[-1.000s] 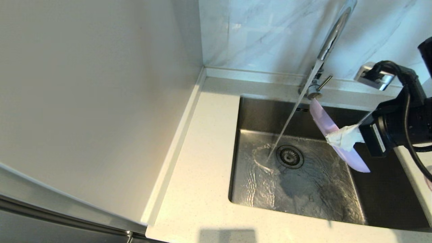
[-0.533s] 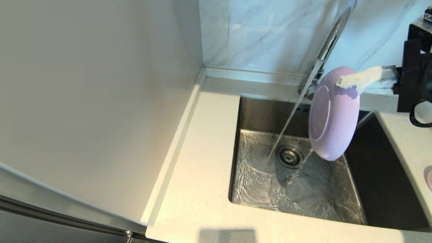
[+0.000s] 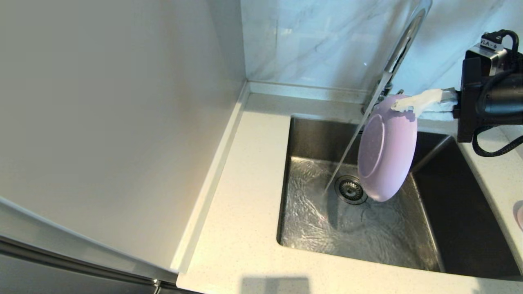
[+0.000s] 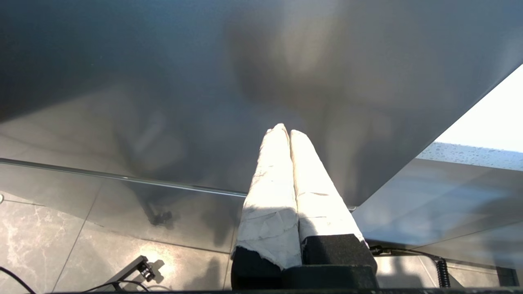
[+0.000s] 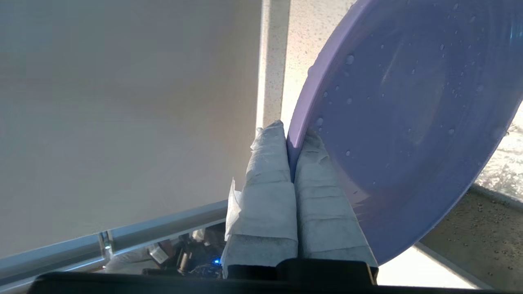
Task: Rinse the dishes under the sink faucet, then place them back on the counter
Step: Rinse the plate
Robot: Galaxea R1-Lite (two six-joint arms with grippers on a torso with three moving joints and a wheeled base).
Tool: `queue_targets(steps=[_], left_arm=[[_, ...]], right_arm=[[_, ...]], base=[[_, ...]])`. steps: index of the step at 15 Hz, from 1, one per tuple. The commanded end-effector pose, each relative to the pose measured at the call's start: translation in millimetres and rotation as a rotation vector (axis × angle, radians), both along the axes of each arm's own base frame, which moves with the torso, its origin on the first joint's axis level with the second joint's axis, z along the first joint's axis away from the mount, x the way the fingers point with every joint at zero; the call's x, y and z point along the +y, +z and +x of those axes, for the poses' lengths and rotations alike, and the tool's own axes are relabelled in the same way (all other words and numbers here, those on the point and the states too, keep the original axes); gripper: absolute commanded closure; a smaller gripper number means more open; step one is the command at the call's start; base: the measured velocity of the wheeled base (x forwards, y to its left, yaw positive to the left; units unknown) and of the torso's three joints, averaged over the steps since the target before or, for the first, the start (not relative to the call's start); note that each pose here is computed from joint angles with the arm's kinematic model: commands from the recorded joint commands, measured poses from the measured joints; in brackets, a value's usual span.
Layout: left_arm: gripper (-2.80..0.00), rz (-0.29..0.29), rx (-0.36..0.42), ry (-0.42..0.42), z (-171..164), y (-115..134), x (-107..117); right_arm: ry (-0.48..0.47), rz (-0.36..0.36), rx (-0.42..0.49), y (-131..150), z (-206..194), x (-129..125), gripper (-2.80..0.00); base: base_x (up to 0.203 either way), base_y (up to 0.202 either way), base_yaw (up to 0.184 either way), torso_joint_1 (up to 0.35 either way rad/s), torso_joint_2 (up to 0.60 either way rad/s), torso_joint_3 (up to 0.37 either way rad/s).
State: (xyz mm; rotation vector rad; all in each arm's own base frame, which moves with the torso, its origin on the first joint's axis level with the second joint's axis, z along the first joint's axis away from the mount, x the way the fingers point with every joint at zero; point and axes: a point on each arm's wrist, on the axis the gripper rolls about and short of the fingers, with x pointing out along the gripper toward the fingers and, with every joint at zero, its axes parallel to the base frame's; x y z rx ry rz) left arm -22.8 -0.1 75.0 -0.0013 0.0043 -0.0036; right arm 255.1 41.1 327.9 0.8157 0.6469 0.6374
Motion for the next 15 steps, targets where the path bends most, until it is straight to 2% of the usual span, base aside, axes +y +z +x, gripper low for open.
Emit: queue_targets(steps=[1, 12, 15], left_arm=[[0.00, 0.000, 0.000, 0.001, 0, 0, 0], [0.00, 0.000, 0.000, 0.001, 0, 0, 0], [0.00, 0.000, 0.000, 0.001, 0, 0, 0]], right_arm=[[0.011, -0.015, 0.038, -14, 16, 2, 0.00], [0.014, -0.036, 0.081, -32, 49, 6, 0.00], [-0.038, -0.059, 0.082, -33, 53, 4, 0.00]], base=[[0.000, 0.000, 0.000, 0.000, 0.00, 0.000], [0.000, 0.000, 0.000, 0.000, 0.00, 0.000], [0.000, 0.000, 0.000, 0.000, 0.00, 0.000]])
